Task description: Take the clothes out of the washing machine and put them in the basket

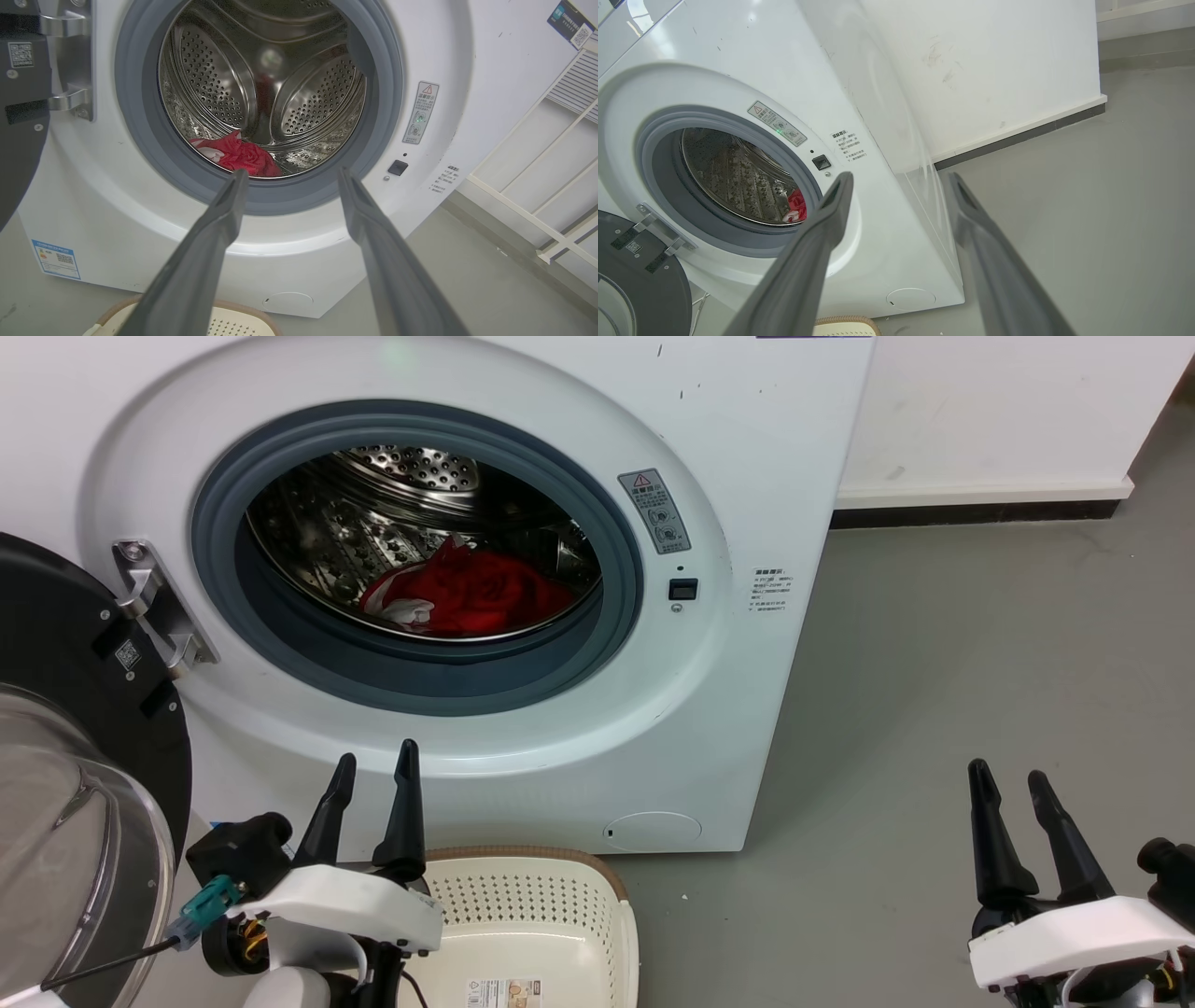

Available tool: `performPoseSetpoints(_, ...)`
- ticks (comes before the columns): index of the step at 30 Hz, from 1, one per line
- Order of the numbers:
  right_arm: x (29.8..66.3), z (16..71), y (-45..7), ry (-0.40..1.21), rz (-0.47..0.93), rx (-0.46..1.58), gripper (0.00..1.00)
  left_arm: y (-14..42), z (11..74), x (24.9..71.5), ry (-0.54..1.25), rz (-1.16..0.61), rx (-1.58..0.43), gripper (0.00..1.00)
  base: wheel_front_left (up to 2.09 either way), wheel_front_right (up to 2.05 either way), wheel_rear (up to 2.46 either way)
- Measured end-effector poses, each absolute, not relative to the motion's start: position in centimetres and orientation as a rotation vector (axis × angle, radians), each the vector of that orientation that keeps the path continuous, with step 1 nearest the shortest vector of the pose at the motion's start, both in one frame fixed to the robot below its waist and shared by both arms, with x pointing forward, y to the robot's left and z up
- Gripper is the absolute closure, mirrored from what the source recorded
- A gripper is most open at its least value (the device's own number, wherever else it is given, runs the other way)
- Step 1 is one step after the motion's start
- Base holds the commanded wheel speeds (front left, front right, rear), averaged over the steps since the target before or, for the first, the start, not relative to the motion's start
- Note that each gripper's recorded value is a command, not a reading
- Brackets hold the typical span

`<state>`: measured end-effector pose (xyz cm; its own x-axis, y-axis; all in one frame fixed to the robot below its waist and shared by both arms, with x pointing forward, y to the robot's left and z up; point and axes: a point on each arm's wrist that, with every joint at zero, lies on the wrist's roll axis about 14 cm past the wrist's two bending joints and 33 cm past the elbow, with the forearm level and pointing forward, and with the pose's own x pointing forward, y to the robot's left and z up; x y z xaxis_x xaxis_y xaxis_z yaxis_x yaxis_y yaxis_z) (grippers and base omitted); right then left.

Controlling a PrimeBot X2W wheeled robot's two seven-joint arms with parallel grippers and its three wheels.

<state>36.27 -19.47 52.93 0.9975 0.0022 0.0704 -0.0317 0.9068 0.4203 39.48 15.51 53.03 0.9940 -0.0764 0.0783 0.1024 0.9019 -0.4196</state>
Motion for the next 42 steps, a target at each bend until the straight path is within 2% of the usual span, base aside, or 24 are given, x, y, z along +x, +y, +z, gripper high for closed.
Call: performPoseSetpoints(42,35.45,53.39,-18.95,-0.079,0.04,0.053,0.0,15.11,53.91,39.42,-0.151,-0.093,-0.048,0.0,0.0,0.0,0.0)
